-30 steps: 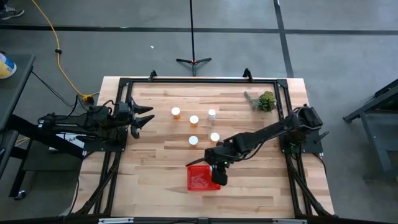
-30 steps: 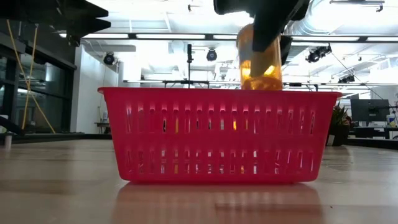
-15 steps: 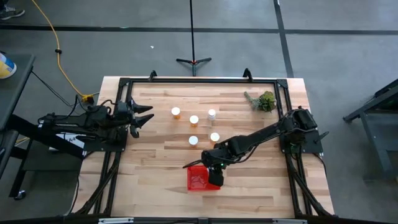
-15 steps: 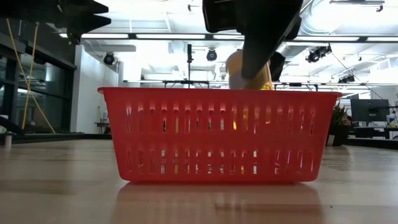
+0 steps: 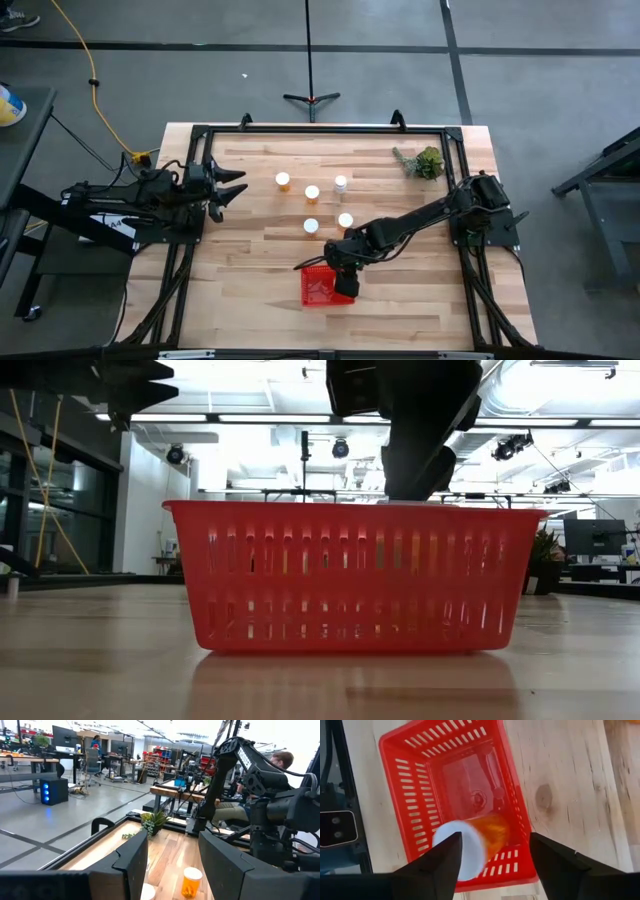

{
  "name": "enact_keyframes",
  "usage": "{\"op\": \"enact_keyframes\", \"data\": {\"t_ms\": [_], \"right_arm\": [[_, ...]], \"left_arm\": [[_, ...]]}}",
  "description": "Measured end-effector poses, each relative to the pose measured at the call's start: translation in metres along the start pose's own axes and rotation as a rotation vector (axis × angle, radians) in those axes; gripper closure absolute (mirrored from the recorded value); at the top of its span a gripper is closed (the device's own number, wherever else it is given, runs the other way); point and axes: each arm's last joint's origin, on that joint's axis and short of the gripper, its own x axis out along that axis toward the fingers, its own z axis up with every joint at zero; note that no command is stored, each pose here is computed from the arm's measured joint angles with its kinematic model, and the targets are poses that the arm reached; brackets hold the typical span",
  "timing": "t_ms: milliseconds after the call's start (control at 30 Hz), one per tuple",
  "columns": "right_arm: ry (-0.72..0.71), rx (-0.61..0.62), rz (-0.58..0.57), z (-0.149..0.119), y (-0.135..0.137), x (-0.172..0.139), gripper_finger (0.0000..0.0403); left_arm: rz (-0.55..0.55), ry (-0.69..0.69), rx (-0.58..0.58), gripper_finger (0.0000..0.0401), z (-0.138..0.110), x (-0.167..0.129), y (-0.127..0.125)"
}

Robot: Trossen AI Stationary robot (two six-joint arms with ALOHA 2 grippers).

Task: Pick and place pill bottles into a basket
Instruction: Put the orange pill bottle into the red basket

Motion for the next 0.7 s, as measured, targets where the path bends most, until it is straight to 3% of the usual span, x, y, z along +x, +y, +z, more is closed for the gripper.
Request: {"op": "enact_keyframes", "data": {"t_ms": [367,600,700], "right_arm": [[-0.016,-0.010,-0.042,0.003,-0.005,0.000,0.0259],[-0.011,0.006,-0.034,0.014,-0.014,-0.008,0.0260],[-0.014,-0.014,-0.089,0.019,-0.015,-0.018,0.0251]], "left_arm": [[0.000,0.000,-0.021,0.0190,0.000,0.000,0.000],[0.000,0.000,-0.025,0.0190,0.000,0.000,0.000],[0.000,0.000,-0.026,0.0190,0.000,0.000,0.000]]}}
